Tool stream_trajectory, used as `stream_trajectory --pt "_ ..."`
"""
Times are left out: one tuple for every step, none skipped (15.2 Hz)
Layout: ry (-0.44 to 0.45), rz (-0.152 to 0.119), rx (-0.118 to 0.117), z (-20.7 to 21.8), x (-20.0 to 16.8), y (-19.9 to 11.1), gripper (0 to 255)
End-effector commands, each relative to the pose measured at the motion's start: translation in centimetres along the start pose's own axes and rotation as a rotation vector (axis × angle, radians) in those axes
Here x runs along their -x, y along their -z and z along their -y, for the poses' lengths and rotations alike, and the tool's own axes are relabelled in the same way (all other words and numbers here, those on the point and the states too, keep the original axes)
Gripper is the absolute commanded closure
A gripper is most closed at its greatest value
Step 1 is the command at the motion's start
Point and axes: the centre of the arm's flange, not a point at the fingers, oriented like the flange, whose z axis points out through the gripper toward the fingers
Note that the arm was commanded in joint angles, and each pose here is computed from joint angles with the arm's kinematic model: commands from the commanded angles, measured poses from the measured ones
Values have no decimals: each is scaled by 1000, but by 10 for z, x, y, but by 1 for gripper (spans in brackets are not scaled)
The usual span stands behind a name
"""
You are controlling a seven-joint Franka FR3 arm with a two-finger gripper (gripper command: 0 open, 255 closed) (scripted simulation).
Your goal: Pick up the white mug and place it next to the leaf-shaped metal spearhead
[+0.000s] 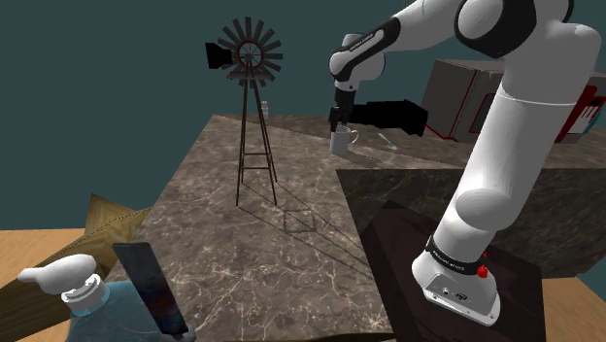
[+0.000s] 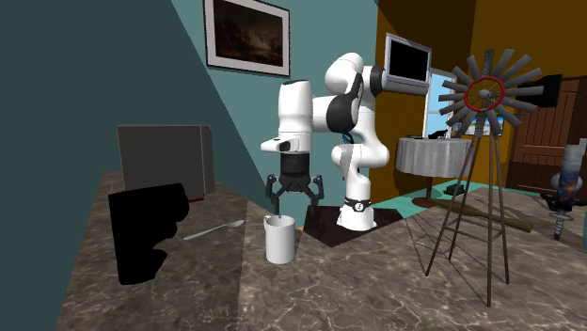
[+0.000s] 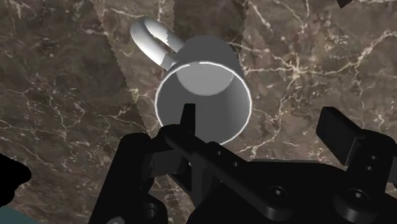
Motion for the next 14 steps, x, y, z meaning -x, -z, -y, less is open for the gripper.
stream_trajectory --pt "1 0 0 -2 -1 -11 0" --pt "1 0 0 -2 -1 -16 0" --pt "1 0 0 -2 -1 -21 0" --pt "1 0 0 -2 -1 -30 0" --pt "1 0 0 -2 -1 -30 0" --pt "1 0 0 -2 -1 -30 0" --pt "1 0 0 -2 -1 -30 0" --pt "1 0 0 -2 -1 -30 0" --pt "1 0 0 -2 -1 -30 0" --pt "1 0 0 -2 -1 -30 0" --pt "1 0 0 -2 -1 -30 0" --pt "1 0 0 -2 -1 -30 0" --pt "1 0 0 -2 -1 -30 255" --pt "1 0 0 -2 -1 -30 255"
